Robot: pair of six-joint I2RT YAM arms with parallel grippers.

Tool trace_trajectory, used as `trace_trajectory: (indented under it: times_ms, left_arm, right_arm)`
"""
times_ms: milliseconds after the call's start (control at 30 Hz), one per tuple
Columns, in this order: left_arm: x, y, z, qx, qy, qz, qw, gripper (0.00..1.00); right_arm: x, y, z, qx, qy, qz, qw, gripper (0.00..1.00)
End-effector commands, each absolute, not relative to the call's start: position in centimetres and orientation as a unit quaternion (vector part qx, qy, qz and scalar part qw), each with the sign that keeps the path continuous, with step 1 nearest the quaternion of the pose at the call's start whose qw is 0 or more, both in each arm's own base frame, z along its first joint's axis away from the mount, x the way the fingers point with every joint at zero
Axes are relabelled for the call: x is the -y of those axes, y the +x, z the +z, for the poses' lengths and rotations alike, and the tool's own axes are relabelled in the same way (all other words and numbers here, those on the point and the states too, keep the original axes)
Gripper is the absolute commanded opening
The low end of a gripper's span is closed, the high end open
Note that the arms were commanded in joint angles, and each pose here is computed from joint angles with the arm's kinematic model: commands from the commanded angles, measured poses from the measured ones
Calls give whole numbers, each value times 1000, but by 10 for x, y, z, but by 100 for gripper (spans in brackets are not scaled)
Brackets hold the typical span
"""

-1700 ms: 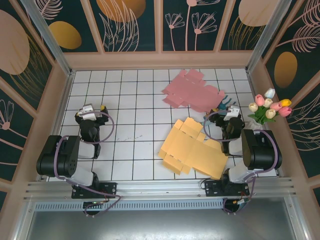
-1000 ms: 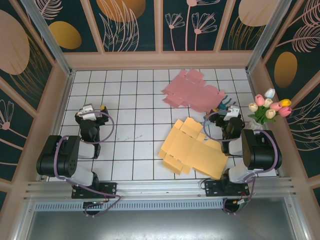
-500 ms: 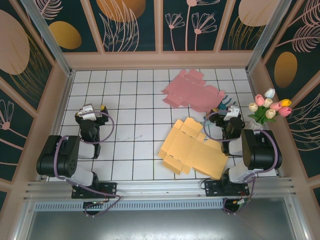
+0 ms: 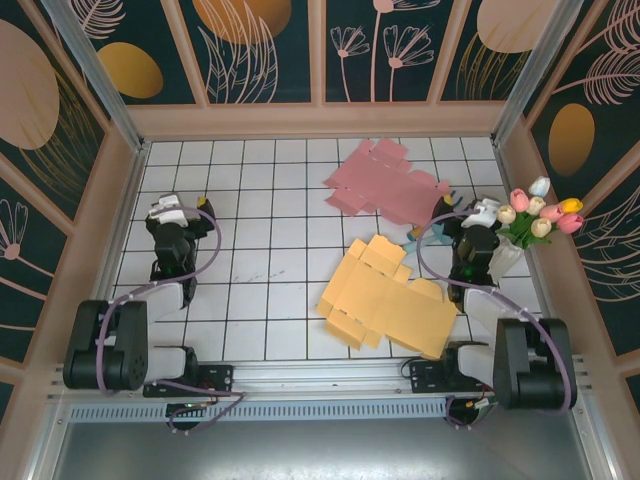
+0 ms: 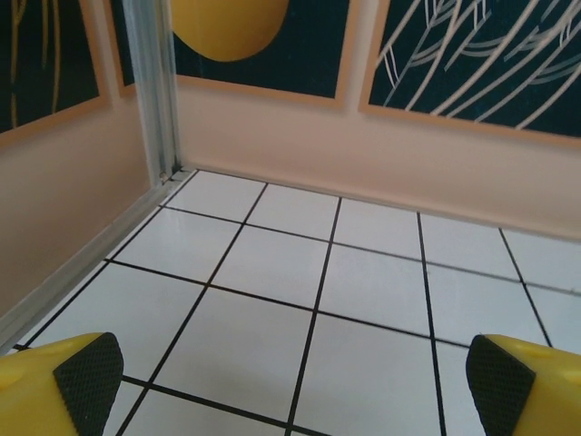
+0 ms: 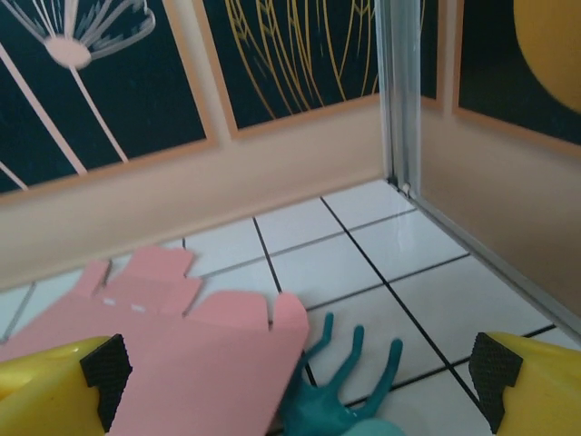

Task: Fold the paper box

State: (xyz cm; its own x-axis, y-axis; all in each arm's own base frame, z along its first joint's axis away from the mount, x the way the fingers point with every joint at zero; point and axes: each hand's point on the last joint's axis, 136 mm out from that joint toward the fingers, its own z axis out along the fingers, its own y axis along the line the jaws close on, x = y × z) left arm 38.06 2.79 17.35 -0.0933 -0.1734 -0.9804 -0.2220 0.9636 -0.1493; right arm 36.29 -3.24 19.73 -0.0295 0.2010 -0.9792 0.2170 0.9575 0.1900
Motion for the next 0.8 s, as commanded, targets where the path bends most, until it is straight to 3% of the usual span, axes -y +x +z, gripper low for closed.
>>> trace_trajectory:
  times_ms: [0,233,533,767]
  left_arm:
    - [-32,374,183,-735,-205,-29,646,99]
    - [22,357,177,-766,-237,-195,565,99]
    - [127,325,135,-816,-123,-252,505,99]
    - [188,293,103,-842,-50,-294,449,90]
  right_arm:
    - [31,359,202,-738,171,6,652,99]
    - [1,344,203,-785,184,77,587,99]
    - [-84,315,143,-841,154,153,495,98]
    - [-128,286,114,-867,131,189,443,97]
